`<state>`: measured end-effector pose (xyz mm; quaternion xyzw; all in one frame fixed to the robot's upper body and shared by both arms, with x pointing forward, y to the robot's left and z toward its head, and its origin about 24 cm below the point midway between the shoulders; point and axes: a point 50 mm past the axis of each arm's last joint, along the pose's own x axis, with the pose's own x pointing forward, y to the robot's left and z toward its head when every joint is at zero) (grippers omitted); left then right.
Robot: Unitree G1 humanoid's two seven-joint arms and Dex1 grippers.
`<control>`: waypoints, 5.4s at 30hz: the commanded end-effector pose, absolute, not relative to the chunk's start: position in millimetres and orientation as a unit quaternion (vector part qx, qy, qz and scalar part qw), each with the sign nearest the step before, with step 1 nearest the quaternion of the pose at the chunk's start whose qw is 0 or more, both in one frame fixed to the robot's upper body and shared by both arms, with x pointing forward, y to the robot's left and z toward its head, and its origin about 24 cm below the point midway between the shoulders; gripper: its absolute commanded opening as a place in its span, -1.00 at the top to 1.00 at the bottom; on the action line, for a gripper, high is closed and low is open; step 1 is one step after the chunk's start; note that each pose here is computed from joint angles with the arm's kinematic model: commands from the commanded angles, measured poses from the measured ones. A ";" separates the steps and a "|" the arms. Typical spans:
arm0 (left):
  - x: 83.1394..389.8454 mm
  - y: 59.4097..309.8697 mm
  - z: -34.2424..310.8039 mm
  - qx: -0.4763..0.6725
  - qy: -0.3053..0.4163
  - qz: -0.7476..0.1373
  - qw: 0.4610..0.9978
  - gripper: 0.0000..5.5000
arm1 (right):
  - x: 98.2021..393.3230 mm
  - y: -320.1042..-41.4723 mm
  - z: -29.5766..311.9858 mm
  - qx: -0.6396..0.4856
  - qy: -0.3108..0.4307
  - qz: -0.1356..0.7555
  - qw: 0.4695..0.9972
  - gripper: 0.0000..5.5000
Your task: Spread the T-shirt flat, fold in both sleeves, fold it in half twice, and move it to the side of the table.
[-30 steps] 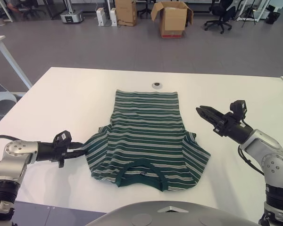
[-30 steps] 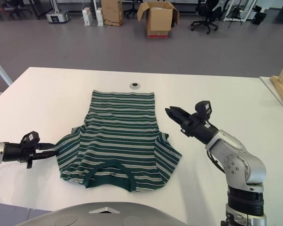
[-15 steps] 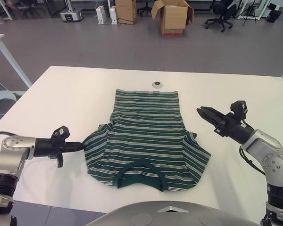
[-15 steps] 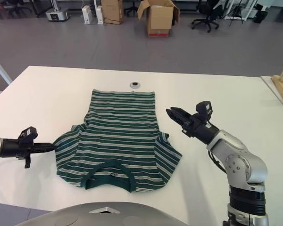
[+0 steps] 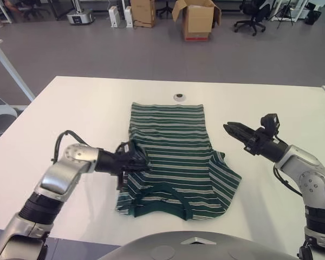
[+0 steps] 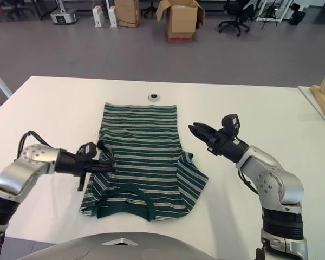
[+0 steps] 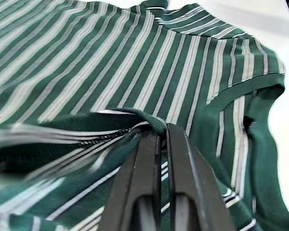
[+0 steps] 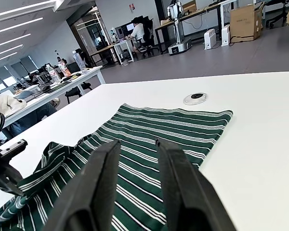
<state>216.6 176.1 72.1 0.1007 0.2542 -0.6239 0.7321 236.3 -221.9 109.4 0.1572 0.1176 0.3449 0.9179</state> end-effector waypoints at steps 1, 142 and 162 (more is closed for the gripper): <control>204.5 167.9 70.2 0.081 0.264 -0.634 0.722 0.73 | 239.6 -222.8 111.9 0.147 0.118 0.348 0.918 0.49; 355.1 244.7 58.5 -0.192 0.155 -0.209 0.946 0.50 | 389.8 -159.8 101.4 0.195 0.245 0.297 0.902 0.50; 250.8 175.3 42.8 0.235 0.177 -0.688 0.664 0.50 | 327.0 -153.9 34.3 -0.146 0.334 0.427 0.827 0.50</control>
